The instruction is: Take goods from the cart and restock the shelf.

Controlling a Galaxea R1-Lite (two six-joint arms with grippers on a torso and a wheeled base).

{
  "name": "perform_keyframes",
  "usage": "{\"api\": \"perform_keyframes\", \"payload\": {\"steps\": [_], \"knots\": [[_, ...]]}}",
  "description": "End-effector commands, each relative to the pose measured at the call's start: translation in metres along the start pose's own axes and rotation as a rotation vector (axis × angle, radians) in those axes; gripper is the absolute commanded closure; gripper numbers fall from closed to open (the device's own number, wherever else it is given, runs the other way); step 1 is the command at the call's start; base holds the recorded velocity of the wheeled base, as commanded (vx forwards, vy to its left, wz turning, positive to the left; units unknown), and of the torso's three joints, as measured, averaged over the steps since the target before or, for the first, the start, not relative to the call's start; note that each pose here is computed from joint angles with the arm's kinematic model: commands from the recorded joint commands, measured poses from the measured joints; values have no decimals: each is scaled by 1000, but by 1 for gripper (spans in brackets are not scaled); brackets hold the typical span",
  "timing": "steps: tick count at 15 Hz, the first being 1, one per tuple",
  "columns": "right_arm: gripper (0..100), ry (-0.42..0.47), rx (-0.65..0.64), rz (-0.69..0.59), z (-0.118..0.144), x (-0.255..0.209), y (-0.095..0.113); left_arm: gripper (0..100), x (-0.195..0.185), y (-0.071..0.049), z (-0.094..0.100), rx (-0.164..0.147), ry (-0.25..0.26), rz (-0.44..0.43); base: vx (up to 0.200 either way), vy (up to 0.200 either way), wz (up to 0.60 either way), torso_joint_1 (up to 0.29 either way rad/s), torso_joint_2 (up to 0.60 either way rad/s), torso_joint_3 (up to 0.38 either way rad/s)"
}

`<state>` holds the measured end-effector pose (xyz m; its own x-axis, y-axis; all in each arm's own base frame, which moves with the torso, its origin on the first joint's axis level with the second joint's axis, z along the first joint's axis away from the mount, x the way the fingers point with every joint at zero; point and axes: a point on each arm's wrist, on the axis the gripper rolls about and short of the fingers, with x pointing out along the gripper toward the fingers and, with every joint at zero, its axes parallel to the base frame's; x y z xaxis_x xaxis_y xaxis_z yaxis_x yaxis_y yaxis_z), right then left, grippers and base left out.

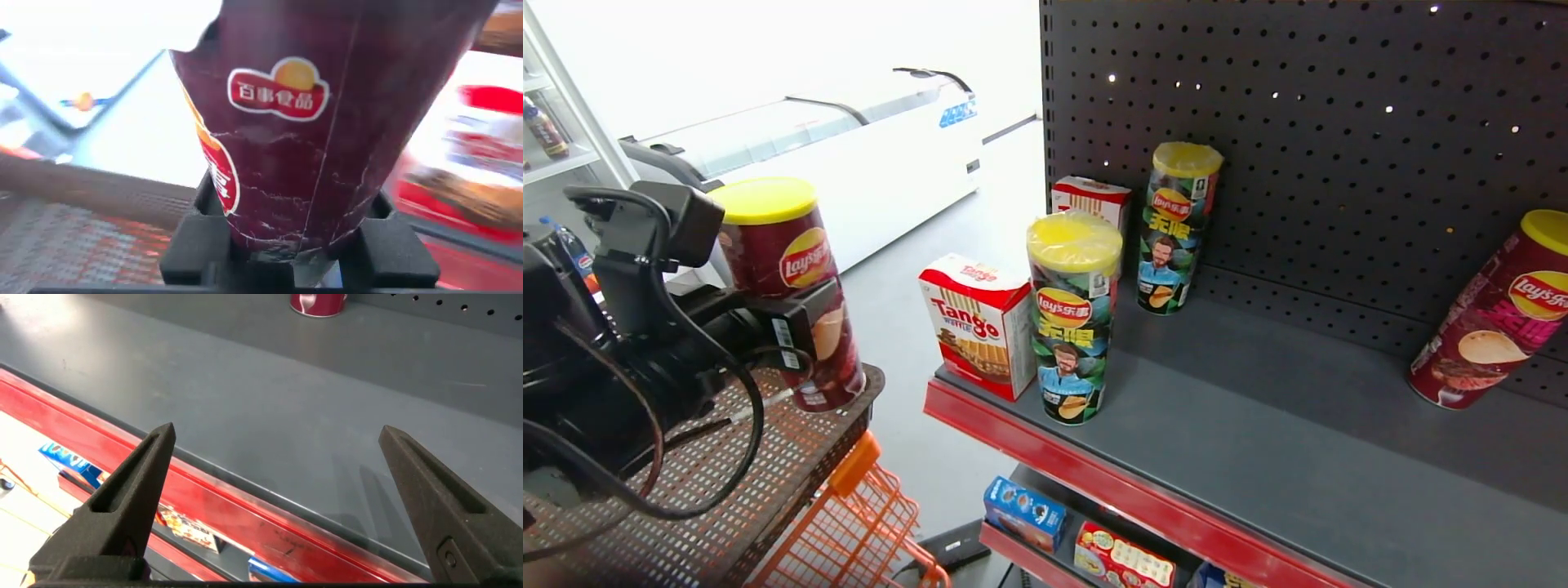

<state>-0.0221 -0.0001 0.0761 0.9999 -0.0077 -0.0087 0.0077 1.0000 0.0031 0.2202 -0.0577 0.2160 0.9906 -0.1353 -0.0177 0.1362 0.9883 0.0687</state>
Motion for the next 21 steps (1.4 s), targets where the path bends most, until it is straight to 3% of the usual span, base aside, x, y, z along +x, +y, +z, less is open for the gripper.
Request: {"api": "perform_keyframes", "payload": {"steps": [1, 4, 5, 7, 9, 13, 15, 19, 21], "knots": [[0, 2, 0, 0, 0, 0, 0, 100, -13, -11, 0, -30, -41, -128, 0, 0, 0, 0, 0, 0], [0, 0, 0, 0, 0, 0, 0, 100, -31, -14, -2, -27, -64, -320, 0, 0, 0, 0, 0, 0], [0, 0, 0, 0, 0, 0, 0, 100, -35, -16, -7, -27, -50, -378, 0, 0, 0, 0, 0, 0], [0, 2, 0, 0, 0, 0, 0, 100, -37, -16, -8, -25, -52, -411, 0, 0, 0, 0, 0, 0], [0, 0, 0, 0, 0, 0, 0, 100, -43, -21, 1, -25, -91, -447, 0, 0, 0, 0, 0, 0], [0, 0, 0, 0, 0, 0, 0, 100, -56, -29, -9, -20, -47, -608, 0, 0, 0, 0, 0, 0], [0, 0, 0, 0, 0, 0, 0, 100, -60, -29, -9, -20, -12, -647, 0, 0, 0, 0, 0, 0], [0, 2, 0, 0, 0, 0, 0, 100, -57, -31, -6, -16, -18, -662, 0, 0, 0, 0, 0, 0], [0, 2, 0, 0, 0, 0, 0, 100, -48, -35, 0, -18, -29, -724, 0, 0, 0, 0, 0, 0]]}}
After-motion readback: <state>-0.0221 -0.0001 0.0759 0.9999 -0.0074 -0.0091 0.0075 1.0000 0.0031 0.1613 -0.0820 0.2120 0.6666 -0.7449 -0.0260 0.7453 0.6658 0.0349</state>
